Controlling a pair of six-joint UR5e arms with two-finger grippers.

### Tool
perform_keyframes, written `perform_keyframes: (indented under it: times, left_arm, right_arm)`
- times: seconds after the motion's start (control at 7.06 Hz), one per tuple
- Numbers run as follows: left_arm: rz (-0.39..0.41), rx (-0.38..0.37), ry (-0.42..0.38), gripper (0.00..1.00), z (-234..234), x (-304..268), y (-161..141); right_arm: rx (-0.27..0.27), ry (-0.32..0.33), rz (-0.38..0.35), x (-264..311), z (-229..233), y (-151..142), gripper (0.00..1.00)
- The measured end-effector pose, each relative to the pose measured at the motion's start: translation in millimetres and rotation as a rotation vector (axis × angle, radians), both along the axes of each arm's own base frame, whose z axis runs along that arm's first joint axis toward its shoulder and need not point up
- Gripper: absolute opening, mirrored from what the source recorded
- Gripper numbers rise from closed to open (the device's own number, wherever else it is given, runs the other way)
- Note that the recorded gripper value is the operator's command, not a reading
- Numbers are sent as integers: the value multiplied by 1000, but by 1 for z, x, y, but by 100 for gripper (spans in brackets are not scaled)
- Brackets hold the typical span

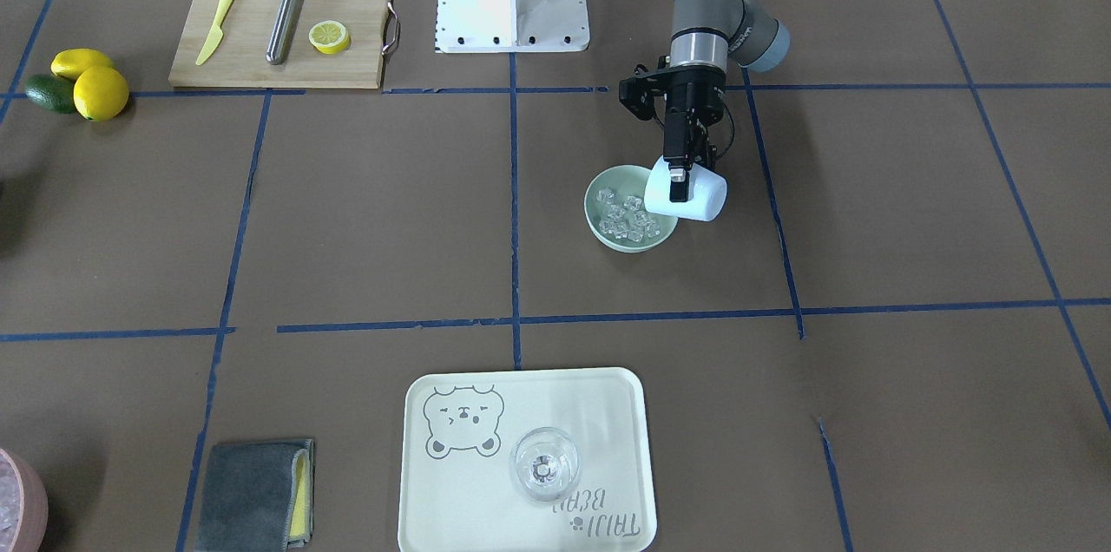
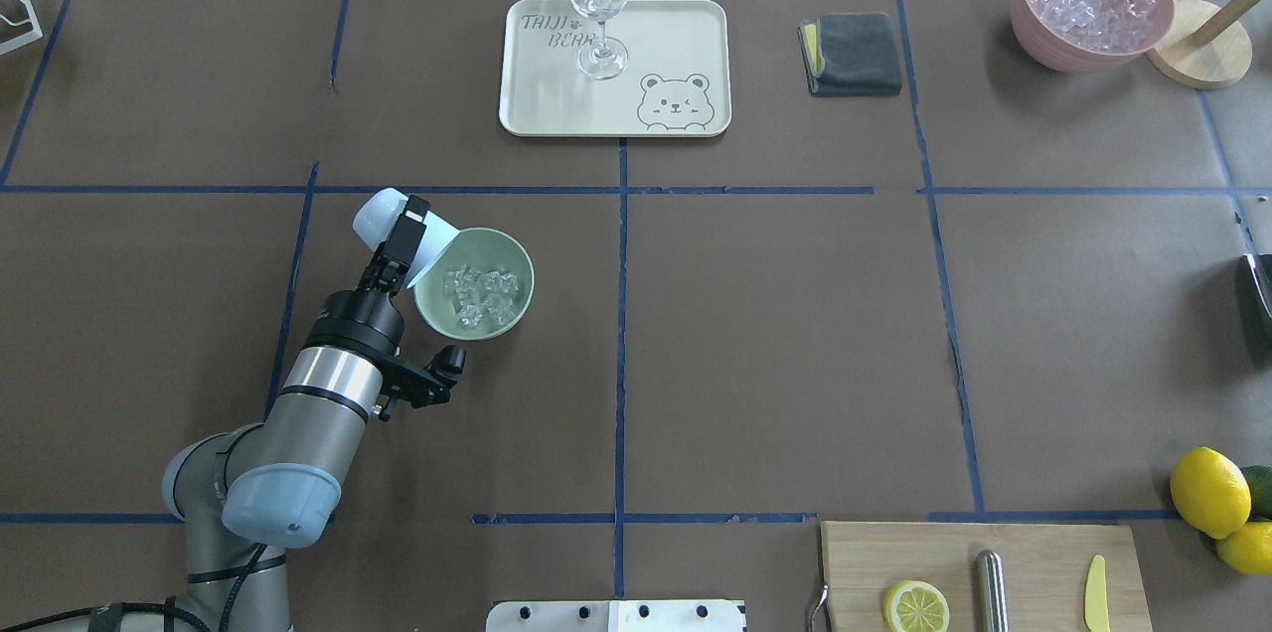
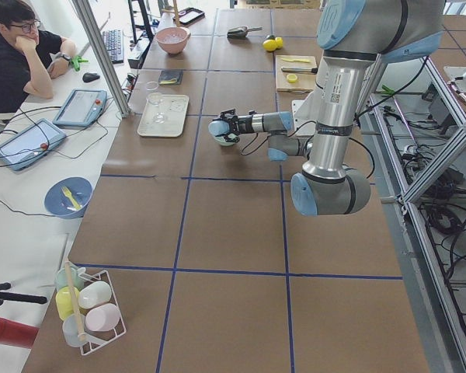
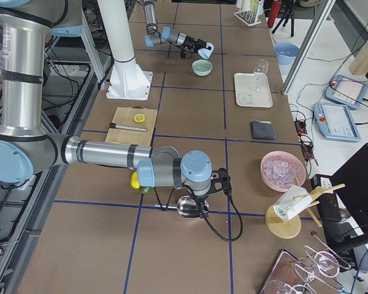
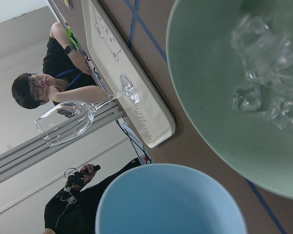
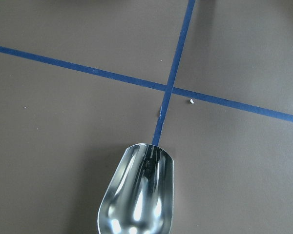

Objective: Pour ice into bowl

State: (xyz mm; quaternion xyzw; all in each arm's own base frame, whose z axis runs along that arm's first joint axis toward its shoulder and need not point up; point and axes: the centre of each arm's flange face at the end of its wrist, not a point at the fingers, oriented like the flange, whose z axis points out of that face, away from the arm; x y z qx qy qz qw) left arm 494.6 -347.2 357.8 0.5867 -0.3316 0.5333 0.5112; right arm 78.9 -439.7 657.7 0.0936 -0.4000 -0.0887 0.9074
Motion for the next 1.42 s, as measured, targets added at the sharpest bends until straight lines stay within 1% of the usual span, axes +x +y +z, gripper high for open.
perform_keyframes:
  times: [0.43, 0.57, 0.71, 0.85, 0.99, 1.28, 1.42]
  left_arm:
    - [0, 2, 2, 0, -1, -1, 0]
    - [-2, 6, 27, 0, -7, -5, 0]
    - [-8, 15, 103, 0, -19, -14, -2]
    - [-15, 10, 244, 0, -30, -24, -3]
    - [-12, -26, 439, 0, -35, -29, -2]
    - [5, -126, 806, 0, -41, -31, 1]
    - [27, -193, 1011, 0, -43, -31, 4]
  right_arm:
    - [0, 0, 0, 0, 0, 0, 100]
    - [-2, 0, 0, 0, 1, 1, 100]
    - [-4, 0, 0, 0, 2, 3, 100]
    - [-4, 0, 0, 0, 3, 4, 100]
    - [-3, 0, 0, 0, 3, 4, 100]
    - [-2, 0, 0, 0, 3, 4, 100]
    - [-3, -1, 0, 0, 4, 5, 100]
